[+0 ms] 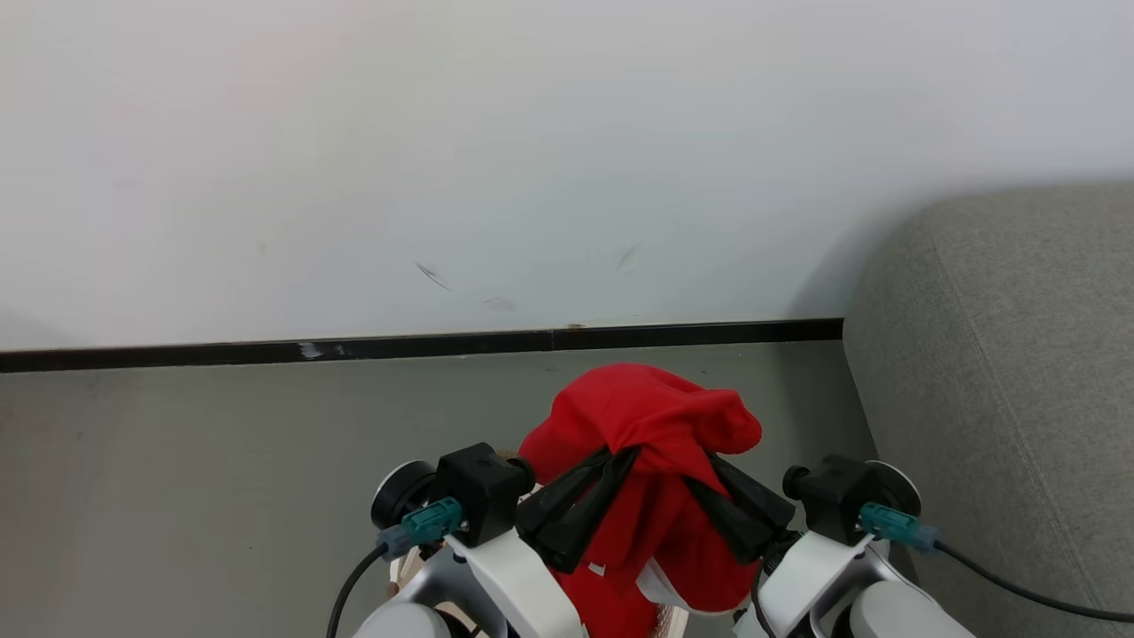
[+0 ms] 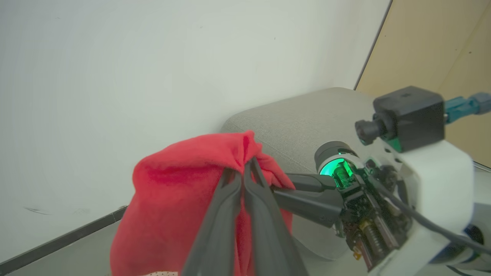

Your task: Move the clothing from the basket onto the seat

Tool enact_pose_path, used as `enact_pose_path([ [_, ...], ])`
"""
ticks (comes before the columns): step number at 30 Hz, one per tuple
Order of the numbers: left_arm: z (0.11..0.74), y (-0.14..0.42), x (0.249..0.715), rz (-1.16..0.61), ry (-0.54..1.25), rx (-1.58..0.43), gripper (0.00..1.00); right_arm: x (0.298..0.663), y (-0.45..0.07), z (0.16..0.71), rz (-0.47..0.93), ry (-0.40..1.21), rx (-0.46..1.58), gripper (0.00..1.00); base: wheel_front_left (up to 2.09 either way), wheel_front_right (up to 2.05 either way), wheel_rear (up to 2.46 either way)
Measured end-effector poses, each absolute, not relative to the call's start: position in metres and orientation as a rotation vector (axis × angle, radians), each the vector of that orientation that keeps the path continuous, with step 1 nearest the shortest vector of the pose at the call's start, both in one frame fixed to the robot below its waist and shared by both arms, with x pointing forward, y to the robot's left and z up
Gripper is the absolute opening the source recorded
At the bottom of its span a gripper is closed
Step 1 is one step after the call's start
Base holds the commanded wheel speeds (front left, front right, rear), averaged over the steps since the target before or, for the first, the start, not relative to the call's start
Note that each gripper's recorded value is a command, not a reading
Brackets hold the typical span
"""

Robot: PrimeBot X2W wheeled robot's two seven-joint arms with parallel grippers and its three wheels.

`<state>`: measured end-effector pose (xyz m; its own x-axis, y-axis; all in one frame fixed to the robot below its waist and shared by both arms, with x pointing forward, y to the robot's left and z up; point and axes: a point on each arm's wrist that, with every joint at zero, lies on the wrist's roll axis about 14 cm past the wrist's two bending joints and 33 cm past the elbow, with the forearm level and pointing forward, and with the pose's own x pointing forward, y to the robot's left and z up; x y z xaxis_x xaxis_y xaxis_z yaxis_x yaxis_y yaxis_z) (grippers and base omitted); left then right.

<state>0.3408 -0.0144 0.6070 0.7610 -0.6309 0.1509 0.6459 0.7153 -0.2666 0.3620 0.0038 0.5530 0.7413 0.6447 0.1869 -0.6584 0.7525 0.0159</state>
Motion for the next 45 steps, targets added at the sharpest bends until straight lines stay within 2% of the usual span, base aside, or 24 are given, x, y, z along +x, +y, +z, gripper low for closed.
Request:
enact_pose_path([
  [1, 0.607, -0.014, 0.341, -0.707, -0.051, -0.310, 0.92, 0.362, 0.002, 0.552, 0.711, -0.172, 0.085, 0.00, 0.00, 0.00, 0.00],
  [2, 0.605, -0.014, 0.341, -0.708, -0.049, -0.305, 1.00, 0.363, 0.001, 0.552, 0.705, -0.172, 0.085, 0.00, 0.00, 0.00, 0.00],
  [17, 0.604, -0.025, 0.333, -0.780, -0.114, -0.254, 1.00, 0.372, -0.040, 0.552, 0.586, -0.178, 0.074, 0.00, 0.00, 0.00, 0.00],
  [45, 0.586, -0.073, 0.320, -0.962, -0.106, -0.284, 1.00, 0.356, -0.136, 0.543, 0.293, -0.169, 0.040, 0.00, 0.00, 0.00, 0.00],
])
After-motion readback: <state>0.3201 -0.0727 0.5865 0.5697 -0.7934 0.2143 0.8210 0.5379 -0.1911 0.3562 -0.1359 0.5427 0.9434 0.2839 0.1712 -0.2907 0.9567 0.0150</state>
